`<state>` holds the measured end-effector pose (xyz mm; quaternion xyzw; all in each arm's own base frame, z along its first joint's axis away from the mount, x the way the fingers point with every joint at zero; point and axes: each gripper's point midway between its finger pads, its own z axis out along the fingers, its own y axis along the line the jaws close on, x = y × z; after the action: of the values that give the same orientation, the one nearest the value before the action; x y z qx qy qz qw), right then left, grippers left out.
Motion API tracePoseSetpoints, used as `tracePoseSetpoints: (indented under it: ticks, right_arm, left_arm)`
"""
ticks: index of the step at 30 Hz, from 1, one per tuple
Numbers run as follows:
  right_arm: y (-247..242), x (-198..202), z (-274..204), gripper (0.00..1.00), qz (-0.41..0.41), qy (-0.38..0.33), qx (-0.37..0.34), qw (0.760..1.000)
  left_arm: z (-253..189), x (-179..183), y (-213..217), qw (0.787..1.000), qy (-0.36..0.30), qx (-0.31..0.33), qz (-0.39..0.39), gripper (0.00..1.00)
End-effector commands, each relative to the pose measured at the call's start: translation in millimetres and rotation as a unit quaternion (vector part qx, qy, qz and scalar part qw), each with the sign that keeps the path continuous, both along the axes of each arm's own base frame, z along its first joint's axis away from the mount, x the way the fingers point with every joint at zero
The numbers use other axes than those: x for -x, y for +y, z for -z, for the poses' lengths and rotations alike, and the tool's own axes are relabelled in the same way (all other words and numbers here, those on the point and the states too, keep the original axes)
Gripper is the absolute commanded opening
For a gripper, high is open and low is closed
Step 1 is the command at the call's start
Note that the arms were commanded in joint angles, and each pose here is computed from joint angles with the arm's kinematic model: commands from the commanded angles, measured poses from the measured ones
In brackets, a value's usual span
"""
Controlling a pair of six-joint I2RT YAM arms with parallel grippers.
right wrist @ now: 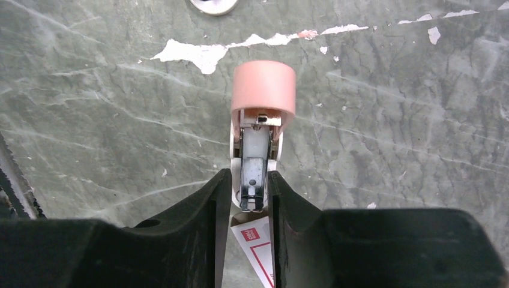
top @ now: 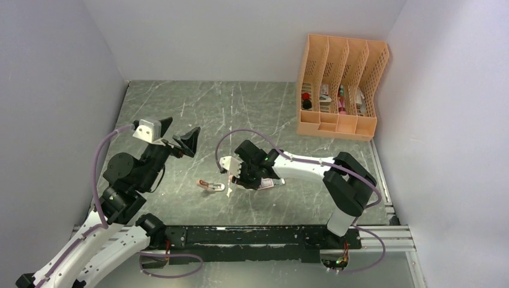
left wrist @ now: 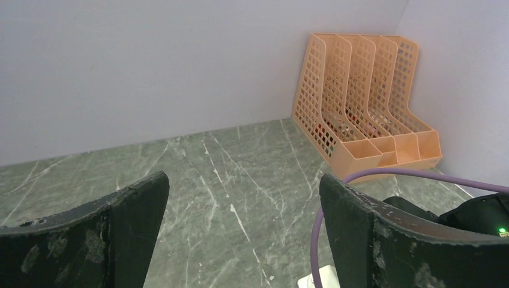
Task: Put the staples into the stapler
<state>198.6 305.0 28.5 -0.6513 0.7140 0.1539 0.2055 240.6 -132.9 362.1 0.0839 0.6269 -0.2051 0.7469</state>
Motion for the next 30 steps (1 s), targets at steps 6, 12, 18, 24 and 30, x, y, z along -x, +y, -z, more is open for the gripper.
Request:
tracePoseSetpoints:
  ticks: [6, 12, 18, 24, 30]
  right_arm:
    - [22, -4, -24, 0.47, 0.007, -0.006, -0.056, 0.998]
    - [22, -20, -63, 0.49, 0.071, -0.049, -0.128, 0.988]
    - [-13, -58, -102, 0.46, 0.272, -0.080, -0.217, 0.934]
    - [-49, -56, -80, 0.57, 0.361, -0.053, -0.127, 0.922]
    - [-40, -46, -62, 0.71, 0.373, -0.007, -0.126, 0.919]
  left_arm:
    - [4, -1, 2, 1.000, 0.001, 0.001, -0.007, 0.99]
    - [6, -5, -2, 1.000, 0.013, -0.001, -0.004, 1.00]
    - [12, -14, -13, 0.999, 0.038, -0.013, 0.003, 1.00]
    - [17, -16, -17, 0.999, 0.037, -0.009, 0.009, 1.00]
    - [22, -19, -17, 0.999, 0.047, -0.014, 0.005, 1.00]
